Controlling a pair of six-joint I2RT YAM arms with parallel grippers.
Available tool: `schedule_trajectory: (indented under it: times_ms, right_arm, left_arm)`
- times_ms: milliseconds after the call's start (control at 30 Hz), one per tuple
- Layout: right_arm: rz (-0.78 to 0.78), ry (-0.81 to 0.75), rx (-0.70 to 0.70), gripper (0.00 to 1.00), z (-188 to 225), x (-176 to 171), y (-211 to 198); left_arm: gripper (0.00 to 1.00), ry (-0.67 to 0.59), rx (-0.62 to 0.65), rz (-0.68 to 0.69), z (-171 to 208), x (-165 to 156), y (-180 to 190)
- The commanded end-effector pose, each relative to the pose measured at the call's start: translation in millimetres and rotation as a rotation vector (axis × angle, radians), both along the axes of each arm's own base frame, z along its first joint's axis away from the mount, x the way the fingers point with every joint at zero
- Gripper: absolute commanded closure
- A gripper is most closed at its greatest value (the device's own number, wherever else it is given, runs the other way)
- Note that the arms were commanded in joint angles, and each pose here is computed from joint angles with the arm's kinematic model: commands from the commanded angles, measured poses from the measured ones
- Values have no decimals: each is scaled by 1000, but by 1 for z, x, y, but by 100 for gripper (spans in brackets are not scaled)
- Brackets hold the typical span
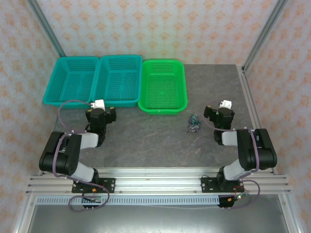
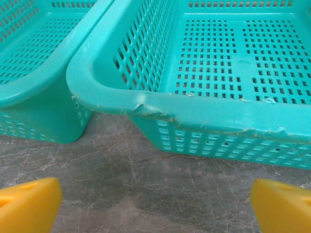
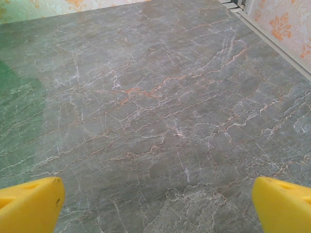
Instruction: Untangle the cables
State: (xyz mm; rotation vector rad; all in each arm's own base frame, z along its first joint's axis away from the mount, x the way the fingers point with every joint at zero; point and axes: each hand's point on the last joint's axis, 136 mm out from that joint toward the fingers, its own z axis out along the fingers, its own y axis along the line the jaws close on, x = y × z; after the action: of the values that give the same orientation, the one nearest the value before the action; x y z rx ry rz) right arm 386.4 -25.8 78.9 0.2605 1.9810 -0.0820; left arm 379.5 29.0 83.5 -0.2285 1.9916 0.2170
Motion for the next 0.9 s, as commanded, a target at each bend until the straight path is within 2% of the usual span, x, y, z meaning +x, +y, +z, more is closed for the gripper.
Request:
schedule_trajectory:
  times_ms: [0,667,767,867]
  right_arm:
    - [-20,-41,4,1,10,7,-1]
    - [-19,-43,4,1,11,6,-1]
    - [-1,-95,4,1,24,-1,2]
    - [-115,-109,19,1,54,-17,-14]
  left_arm:
    - [0,-40,25,34,12,9,8]
    - [0,-40,25,33,12,9,8]
    - [0,-46,24,33,14,9,8]
    - [0,-45,27,37,25,6,9]
